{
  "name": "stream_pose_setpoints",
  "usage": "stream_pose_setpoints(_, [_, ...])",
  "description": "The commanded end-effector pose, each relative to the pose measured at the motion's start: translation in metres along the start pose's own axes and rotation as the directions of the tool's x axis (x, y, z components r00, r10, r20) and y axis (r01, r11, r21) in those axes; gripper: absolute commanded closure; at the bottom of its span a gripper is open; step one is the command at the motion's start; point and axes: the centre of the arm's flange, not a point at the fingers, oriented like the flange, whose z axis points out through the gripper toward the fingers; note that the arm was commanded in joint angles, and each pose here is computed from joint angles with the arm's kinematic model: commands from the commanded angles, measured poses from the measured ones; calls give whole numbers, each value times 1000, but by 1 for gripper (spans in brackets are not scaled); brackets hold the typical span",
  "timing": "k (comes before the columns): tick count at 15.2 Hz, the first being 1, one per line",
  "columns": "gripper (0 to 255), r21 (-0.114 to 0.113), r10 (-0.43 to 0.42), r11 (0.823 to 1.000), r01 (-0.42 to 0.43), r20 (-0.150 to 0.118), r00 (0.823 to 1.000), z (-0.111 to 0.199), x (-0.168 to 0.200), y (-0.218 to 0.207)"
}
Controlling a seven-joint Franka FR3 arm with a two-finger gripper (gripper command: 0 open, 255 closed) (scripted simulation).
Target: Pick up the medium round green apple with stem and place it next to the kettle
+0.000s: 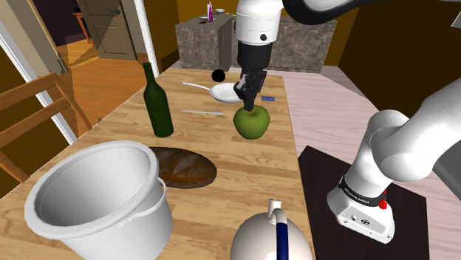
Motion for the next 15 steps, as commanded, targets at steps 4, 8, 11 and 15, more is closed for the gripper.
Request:
stream_pose_setpoints(4, [255, 0, 0, 1000, 0, -1, 1000, 27, -1, -2])
stream_pose_setpoints(8, [255, 0, 0, 1000, 0, -1, 1000, 48, -2, -2])
stream_pose_setpoints(11, [255, 0, 0, 1000, 0, -1, 1000, 64, -2, -3])
stream_pose_setpoints(15, [255, 0, 0, 1000, 0, -1, 1000, 85, -3, -4])
